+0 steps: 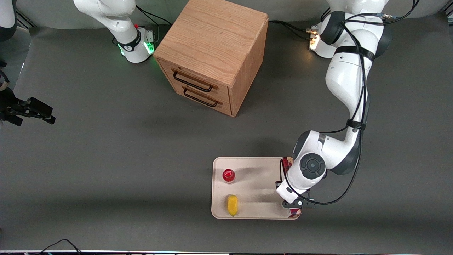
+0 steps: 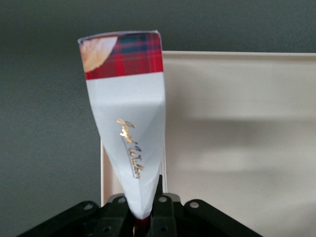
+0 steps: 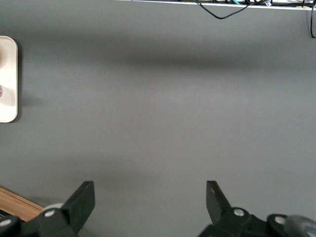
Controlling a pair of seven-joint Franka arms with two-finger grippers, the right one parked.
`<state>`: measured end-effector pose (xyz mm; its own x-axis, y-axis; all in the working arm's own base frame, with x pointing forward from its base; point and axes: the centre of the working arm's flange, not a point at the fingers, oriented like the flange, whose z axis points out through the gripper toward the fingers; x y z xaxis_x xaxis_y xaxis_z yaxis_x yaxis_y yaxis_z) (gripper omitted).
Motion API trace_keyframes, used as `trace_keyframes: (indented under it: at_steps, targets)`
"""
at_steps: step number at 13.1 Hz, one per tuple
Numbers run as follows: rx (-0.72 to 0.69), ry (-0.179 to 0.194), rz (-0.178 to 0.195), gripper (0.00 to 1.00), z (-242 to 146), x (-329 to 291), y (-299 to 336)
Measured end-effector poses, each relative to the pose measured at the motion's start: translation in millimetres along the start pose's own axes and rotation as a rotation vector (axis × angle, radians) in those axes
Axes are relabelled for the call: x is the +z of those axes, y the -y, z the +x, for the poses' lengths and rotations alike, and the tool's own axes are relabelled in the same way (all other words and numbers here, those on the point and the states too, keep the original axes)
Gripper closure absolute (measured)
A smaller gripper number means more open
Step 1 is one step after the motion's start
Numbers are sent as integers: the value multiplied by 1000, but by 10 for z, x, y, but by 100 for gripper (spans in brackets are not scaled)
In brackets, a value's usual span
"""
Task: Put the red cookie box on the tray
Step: 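Lower the cookie box upright onto the tray beside the apple, then open the left gripper, release the box, and raise the arm away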
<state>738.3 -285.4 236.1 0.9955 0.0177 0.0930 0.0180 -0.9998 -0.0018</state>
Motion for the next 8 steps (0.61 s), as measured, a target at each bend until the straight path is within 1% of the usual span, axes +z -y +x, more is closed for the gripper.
trace_keyframes:
  at_steps: [1,3,4,5,7,8]
  targets:
    - [-1,-1,0,82,1,-2,-1]
    - [-2,-5,-1,58,9,-23,-9]
    - [-3,-7,-2,48,13,-33,-11]
    - [-5,-10,-2,37,19,-47,-10]
    - [-25,-20,-4,13,62,-175,0]
    - [-38,-14,3,1,81,-291,25]
